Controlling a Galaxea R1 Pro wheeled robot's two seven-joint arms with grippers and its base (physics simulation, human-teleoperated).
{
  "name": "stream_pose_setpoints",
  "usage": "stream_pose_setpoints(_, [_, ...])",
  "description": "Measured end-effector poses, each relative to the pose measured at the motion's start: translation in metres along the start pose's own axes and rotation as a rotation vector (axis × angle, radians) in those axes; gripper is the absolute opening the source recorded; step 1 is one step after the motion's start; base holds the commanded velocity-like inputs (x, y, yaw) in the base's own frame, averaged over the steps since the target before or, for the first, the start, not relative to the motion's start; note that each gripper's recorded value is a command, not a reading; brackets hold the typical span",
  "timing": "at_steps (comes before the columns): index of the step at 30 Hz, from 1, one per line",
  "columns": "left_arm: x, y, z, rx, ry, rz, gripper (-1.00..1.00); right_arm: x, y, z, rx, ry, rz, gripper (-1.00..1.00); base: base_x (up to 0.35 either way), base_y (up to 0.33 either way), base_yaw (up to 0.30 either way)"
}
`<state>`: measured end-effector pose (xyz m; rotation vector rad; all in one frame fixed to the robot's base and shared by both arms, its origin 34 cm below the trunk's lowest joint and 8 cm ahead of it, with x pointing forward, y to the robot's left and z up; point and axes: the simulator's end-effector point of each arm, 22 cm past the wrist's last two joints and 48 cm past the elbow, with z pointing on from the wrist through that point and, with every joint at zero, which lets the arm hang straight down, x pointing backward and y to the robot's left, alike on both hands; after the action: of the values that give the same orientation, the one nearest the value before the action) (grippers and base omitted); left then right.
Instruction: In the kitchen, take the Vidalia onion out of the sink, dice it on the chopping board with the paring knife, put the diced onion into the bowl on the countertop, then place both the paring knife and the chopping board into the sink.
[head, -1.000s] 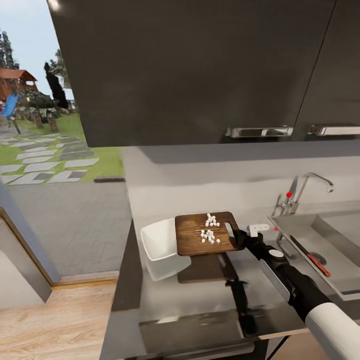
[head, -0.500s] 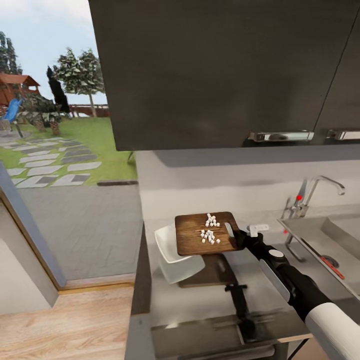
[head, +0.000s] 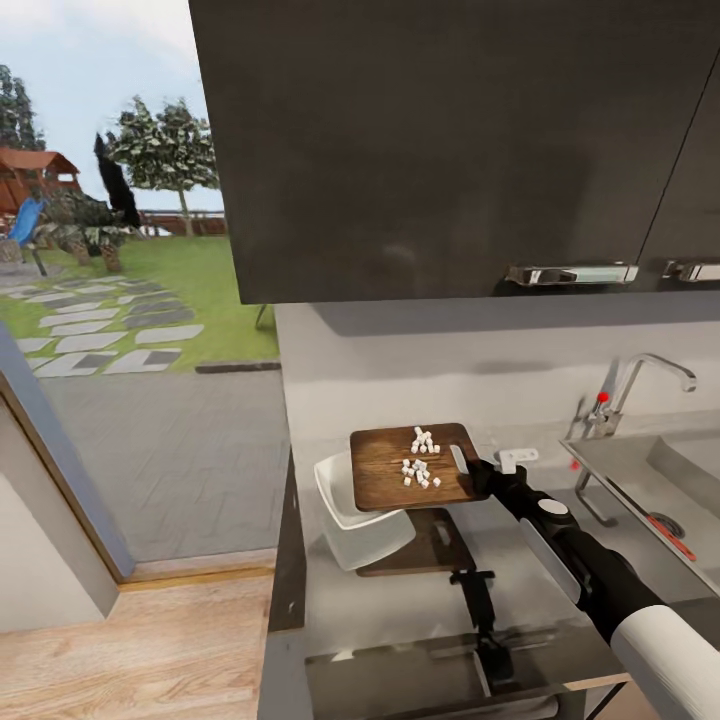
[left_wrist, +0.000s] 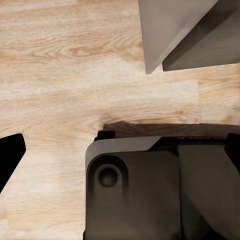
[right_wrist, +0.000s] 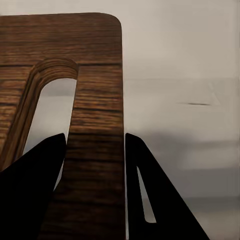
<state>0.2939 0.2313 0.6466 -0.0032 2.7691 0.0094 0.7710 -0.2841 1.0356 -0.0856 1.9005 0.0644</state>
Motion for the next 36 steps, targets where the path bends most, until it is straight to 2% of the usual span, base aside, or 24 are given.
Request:
stream_pose_setpoints(8, [0.000,-0.001,0.000,0.003,0.001,0.000,1.00,0.001,-0.004,0.000,0.006,0.007,-0.004,-1.00,0.000,0.000,0.000])
stream_pose_setpoints(11, [0.000,-0.001,0.000,0.003,0.001,-0.001,1.00,0.008,0.001,-0.002,-0.003,0.062,-0.006,-1.00,0.000,0.000,0.000])
stream_pose_setpoints(14, [0.000,-0.001,0.000,0.000,0.000,0.000,1.00,-0.008,0.010,-0.005,-0.017,0.053,-0.051,-1.00,0.000,0.000,0.000])
stream_pose_setpoints(17, [0.000,-0.001,0.000,0.001,0.000,0.000,1.00,-0.016,0.017,-0.010,-0.024,0.074,-0.090,-1.00,0.000,0.000,0.000])
stream_pose_setpoints(24, [0.000,0.000,0.000,0.001,0.000,0.000,1.00,-0.032,0.026,-0.014,-0.037,0.056,-0.106,-1.00,0.000,0.000,0.000])
stream_pose_setpoints(36, [0.000,-0.001,0.000,0.002,0.000,0.000,1.00,-0.050,0.028,-0.022,-0.004,0.054,-0.123,-1.00,0.000,0.000,0.000])
